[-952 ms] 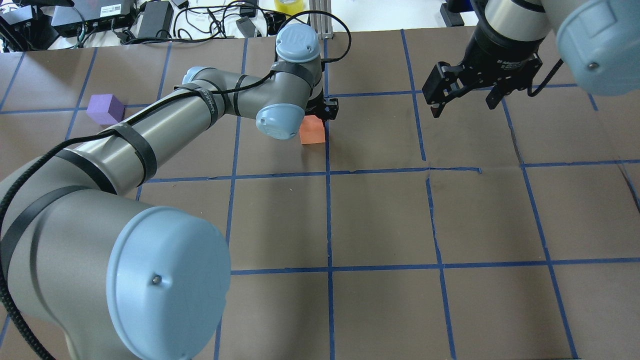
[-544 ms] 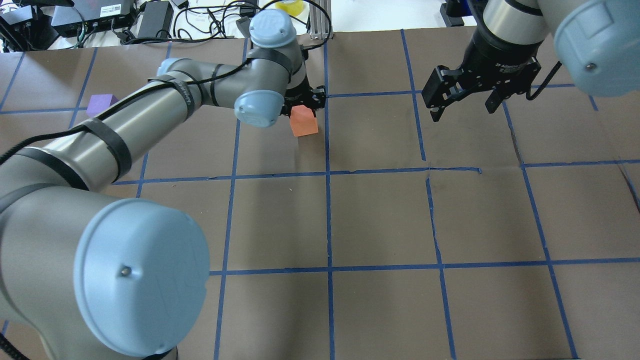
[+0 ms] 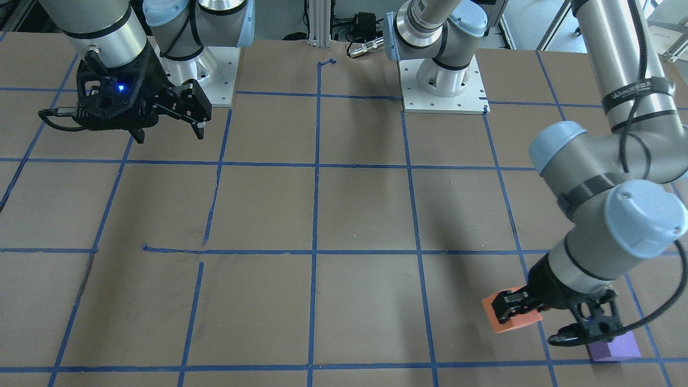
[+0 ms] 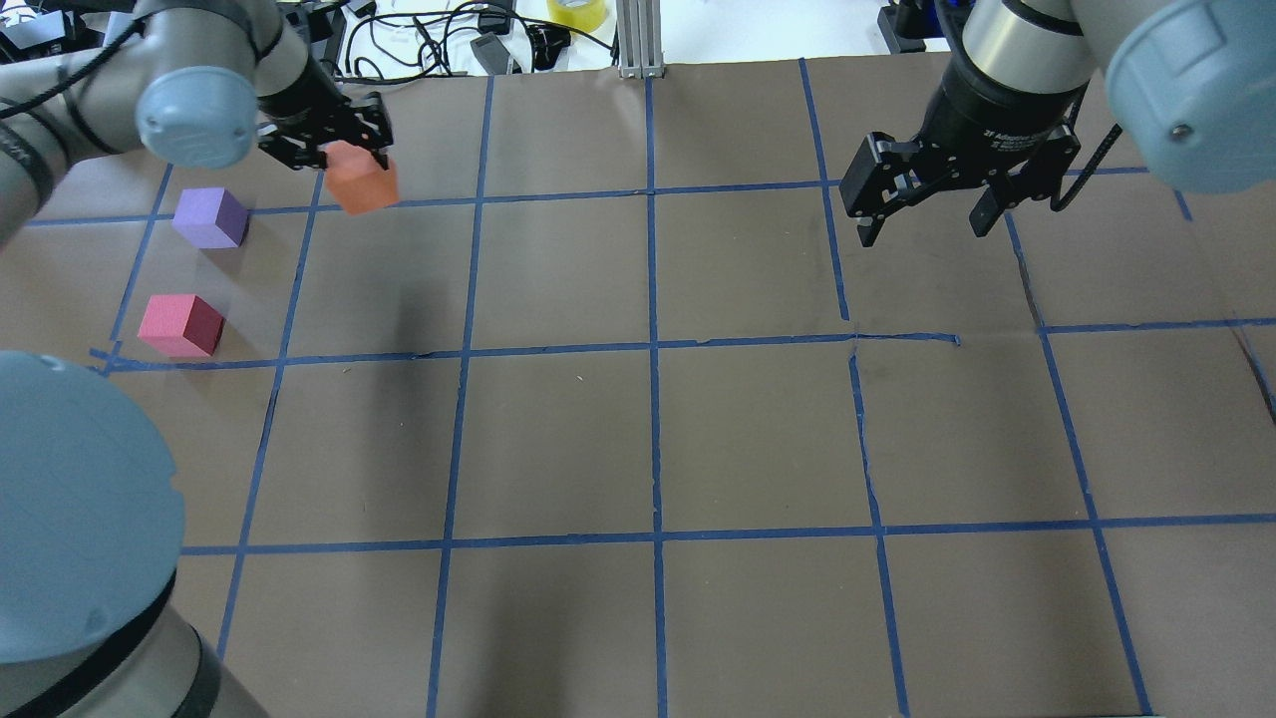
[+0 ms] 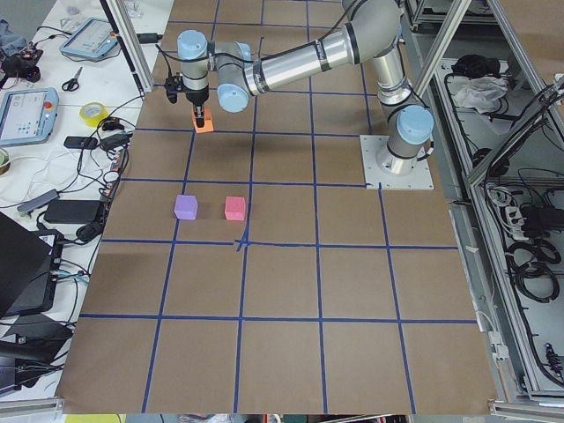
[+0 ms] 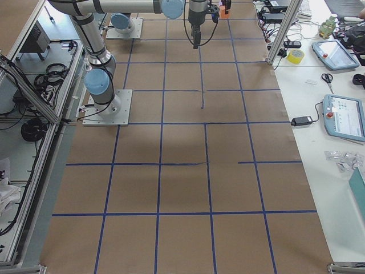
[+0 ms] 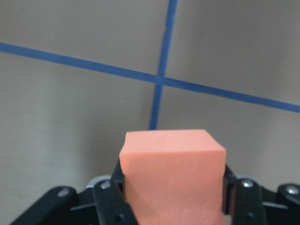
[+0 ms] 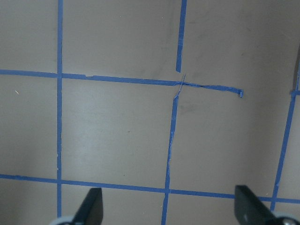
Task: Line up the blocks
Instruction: 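Carry the orange cube with the left gripper toward the purple and pink cubes, then lower the orange cube between the purple and pink cubes with the left gripper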
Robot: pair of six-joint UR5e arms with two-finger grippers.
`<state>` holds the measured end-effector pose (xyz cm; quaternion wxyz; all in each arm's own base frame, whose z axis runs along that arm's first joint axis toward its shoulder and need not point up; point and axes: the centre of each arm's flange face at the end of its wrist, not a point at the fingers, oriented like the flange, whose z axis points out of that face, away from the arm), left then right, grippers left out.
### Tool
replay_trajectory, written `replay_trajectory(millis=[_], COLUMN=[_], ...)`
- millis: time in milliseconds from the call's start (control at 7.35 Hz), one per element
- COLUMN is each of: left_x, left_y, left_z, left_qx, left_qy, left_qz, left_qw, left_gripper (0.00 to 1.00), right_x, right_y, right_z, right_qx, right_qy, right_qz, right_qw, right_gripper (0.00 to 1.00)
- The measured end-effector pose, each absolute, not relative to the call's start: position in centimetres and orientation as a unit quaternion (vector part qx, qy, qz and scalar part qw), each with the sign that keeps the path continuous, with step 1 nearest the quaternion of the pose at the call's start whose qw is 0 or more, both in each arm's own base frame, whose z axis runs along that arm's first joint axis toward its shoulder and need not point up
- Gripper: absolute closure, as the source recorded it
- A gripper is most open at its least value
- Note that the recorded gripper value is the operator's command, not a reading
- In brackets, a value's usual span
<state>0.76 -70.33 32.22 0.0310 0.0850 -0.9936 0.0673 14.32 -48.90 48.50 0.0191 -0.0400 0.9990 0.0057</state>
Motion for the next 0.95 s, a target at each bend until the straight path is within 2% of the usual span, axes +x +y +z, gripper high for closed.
replay_trajectory(millis=[544,952], left_x=[20.2,24.1], left_y=[-67.9,-68.2], left_z=[30.3,26.8], left_qx=[-0.022,-0.026], left_qy=[-0.998,-0.998], left_qz=[0.060,0.061], left_qw=[0.010,0.009], left_gripper=[0.85,0.87], right_x=[14.3,14.3], right_y=[-49.1,-49.2], right_z=[48.5,48.4], right_qx=[-0.039,-0.039], right_qy=[0.999,0.999], right_qz=[0.002,0.001], right_qw=[0.019,0.019], right_gripper=[0.00,0.00])
